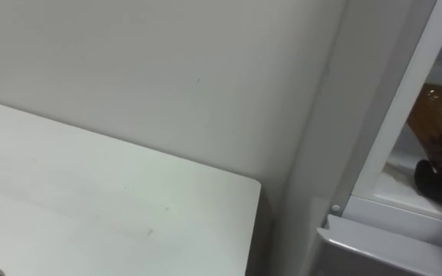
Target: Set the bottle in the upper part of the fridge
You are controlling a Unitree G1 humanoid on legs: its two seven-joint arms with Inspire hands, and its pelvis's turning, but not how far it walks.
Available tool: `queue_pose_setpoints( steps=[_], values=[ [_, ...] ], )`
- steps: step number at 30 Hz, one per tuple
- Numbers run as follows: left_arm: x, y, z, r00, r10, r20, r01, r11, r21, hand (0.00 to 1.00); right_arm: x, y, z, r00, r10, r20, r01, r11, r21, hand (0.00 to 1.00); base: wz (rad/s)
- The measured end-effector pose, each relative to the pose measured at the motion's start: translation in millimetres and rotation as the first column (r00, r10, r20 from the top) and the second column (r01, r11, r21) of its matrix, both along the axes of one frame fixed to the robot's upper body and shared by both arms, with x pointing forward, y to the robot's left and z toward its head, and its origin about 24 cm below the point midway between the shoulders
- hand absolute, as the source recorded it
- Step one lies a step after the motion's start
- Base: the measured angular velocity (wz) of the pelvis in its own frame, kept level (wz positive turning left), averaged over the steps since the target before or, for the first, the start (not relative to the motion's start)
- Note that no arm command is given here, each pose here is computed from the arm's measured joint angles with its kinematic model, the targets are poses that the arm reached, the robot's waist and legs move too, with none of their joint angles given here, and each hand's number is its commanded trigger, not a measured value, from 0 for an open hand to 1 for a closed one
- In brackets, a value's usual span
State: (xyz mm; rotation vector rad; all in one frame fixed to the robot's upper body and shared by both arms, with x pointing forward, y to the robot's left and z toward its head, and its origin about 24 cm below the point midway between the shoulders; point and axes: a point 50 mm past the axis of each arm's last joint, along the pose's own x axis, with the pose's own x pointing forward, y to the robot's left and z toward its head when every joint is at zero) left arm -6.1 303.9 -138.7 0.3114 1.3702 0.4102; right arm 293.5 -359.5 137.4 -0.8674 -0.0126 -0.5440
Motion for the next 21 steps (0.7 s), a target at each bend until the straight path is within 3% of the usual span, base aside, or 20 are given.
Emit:
queue_pose_setpoints(
  steps=[5,21],
  values=[
    [1,3.7,2,1.0,0.014,0.012,-0.014,1.0,0.013,0.0,0,0,-1,1.0,-0.002,-0.01,0.001,1.0,-0.013,0.0,-0.03],
    [4,9.8,5,0.999,0.013,0.03,-0.014,0.999,0.029,0.0,-5,-14,6,0.987,-0.106,-0.117,0.066,0.95,-0.305,0.0,0.02]
  ],
)
